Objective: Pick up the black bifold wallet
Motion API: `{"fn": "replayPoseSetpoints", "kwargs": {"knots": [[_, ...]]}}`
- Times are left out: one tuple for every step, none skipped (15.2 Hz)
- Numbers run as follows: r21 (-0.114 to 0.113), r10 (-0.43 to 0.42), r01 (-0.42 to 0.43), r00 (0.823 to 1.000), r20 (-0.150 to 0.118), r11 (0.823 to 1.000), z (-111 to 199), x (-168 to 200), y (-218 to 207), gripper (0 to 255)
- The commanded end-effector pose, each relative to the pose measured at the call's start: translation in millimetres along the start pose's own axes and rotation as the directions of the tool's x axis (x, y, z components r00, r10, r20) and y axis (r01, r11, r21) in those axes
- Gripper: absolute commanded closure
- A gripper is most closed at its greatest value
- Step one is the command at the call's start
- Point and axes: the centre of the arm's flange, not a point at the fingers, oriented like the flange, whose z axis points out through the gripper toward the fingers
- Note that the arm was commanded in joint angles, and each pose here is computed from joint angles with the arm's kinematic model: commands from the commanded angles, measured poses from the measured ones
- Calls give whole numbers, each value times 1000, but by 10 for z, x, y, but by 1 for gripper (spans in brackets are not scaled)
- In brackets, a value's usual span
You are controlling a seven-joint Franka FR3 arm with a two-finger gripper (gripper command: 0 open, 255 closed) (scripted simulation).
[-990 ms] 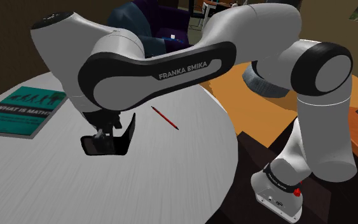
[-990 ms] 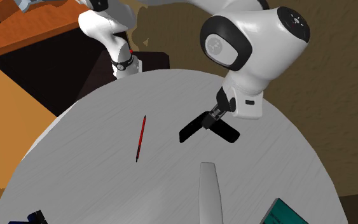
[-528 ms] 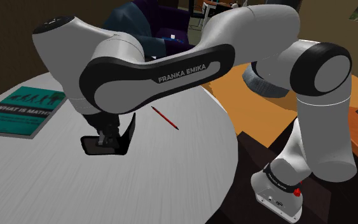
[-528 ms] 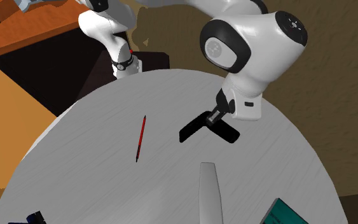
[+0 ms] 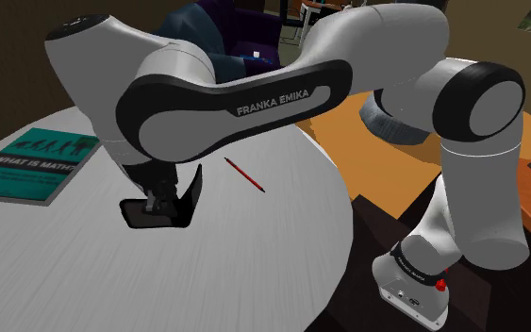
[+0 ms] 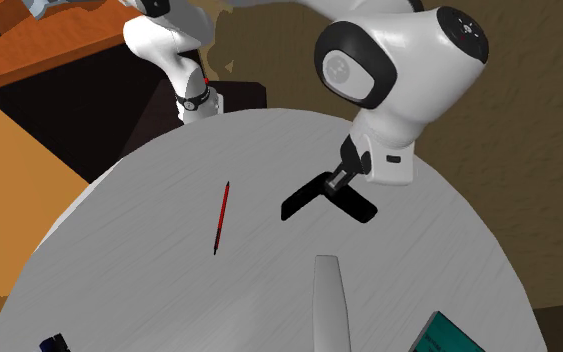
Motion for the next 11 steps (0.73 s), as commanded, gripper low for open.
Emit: {"fn": "replayPoseSetpoints", "kwargs": {"knots": [[0, 0, 0, 1000, 0, 1000, -108, -8, 9, 255], [0, 0, 0, 1000, 0, 1000, -160, -19, 13, 255], [0, 0, 0, 1000, 0, 1000, -211, -29, 17, 255], [0, 0, 0, 1000, 0, 1000, -263, -39, 21, 255], [0, 0, 0, 1000, 0, 1000, -315, -49, 25, 255], [0, 0, 0, 1000, 0, 1000, -366, -60, 28, 255], [0, 0, 0, 1000, 0, 1000, -418, -70, 32, 255], [0, 0, 0, 1000, 0, 1000, -470, -80, 36, 255], [0, 0, 0, 1000, 0, 1000, -521, -90, 40, 255], [0, 0, 0, 1000, 0, 1000, -573, -101, 44, 255], [0, 0, 0, 1000, 0, 1000, -624, -111, 48, 255]]}}
